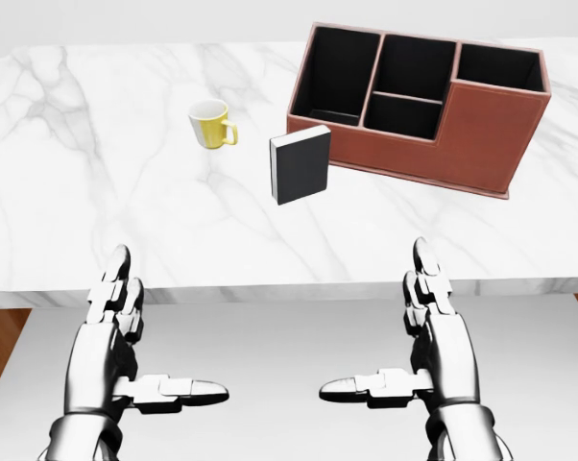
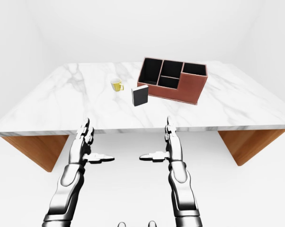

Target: Pick up the book and place it in the caddy.

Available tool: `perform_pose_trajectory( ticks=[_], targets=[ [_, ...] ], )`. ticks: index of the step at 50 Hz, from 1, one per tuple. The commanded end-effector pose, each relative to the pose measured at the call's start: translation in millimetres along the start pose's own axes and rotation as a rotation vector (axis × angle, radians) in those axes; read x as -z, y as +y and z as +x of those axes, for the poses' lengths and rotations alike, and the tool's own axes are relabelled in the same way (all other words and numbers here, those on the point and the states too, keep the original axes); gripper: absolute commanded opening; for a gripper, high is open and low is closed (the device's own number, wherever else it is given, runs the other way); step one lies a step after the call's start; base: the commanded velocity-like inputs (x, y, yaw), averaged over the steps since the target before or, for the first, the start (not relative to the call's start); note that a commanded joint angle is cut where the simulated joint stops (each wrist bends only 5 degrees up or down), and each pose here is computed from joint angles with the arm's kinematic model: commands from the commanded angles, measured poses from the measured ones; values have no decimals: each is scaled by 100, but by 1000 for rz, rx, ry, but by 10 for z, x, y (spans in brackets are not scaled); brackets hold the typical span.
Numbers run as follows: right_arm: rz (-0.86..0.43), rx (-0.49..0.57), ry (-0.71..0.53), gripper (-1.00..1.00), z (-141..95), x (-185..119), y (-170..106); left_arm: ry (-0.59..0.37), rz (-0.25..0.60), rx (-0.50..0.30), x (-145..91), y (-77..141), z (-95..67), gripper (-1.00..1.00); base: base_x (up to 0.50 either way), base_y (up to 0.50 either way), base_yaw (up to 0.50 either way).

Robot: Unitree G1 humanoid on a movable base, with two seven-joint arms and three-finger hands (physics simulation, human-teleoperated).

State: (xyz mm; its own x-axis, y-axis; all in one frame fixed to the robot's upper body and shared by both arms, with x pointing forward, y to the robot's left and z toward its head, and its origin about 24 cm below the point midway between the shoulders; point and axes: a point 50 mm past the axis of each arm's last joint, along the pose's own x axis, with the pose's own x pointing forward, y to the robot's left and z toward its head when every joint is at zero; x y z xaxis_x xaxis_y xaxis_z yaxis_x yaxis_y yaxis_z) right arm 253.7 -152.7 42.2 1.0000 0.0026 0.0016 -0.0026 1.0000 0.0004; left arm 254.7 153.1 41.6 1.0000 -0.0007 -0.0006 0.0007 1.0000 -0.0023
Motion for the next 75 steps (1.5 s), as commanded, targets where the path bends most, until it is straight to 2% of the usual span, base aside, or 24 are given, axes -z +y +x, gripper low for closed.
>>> perform_pose_trajectory(
  ticks=[1,6,10,15,21,22,32,34,40,75],
  targets=[
    [-9,-11,-14,100,-7,-51,-65,-8,-12,2,-59,82,47,100,0,0,0],
    [-31,-14,-35,100,11,-104,-53,-8,-13,2,-98,109,69,100,0,0,0],
    [-44,-17,-41,100,43,-156,-36,-35,-17,-3,-217,146,124,100,0,0,0],
    [-49,-23,-55,100,93,-258,-22,-89,31,1,-364,165,191,100,0,0,0],
    [-109,-2,-131,100,195,-453,-2,-189,33,1,-619,186,250,100,0,0,0],
    [-88,-9,-174,100,195,-555,14,-215,61,-13,-687,199,257,100,0,0,0],
    [-69,-20,-317,100,212,-899,68,-370,45,-19,-1063,242,247,100,0,0,0],
    [-47,-28,-354,100,183,-983,70,-418,65,-29,-1181,247,234,100,0,0,0],
    [-34,-58,-400,100,107,-1073,86,-512,46,-32,-1377,240,144,100,5,0,0],
    [-49,-62,-383,100,122,-1042,27,-483,34,-28,-1308,223,151,100,35,0,0]
  ],
)
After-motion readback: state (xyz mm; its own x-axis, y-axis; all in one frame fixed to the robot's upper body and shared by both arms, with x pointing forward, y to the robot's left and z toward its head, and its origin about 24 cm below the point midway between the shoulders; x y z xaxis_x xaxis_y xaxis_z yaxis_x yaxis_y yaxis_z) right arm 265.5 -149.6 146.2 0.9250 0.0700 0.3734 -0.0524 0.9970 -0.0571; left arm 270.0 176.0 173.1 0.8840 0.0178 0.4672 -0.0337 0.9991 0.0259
